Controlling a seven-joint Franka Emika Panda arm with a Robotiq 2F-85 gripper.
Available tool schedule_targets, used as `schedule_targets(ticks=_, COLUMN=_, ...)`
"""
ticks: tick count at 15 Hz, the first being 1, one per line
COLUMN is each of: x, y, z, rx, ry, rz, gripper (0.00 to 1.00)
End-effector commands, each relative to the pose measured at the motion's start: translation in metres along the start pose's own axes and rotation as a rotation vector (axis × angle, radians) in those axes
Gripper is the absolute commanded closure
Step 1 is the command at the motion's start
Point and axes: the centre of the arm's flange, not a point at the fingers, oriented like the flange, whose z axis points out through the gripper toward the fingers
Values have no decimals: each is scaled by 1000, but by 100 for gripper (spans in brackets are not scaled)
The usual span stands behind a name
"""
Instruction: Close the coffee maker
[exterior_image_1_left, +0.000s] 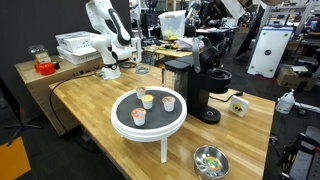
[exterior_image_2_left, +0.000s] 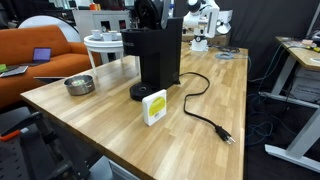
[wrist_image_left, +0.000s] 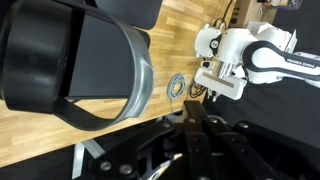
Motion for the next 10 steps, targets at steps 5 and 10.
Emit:
schedule_targets(ticks=5, x=-4, y=-2, z=9, rx=-24, ry=25, rz=-28, gripper=100)
schedule_targets(ticks=10, x=-7, y=-1, z=10, rx=-39, ry=24, rz=-39, gripper=100)
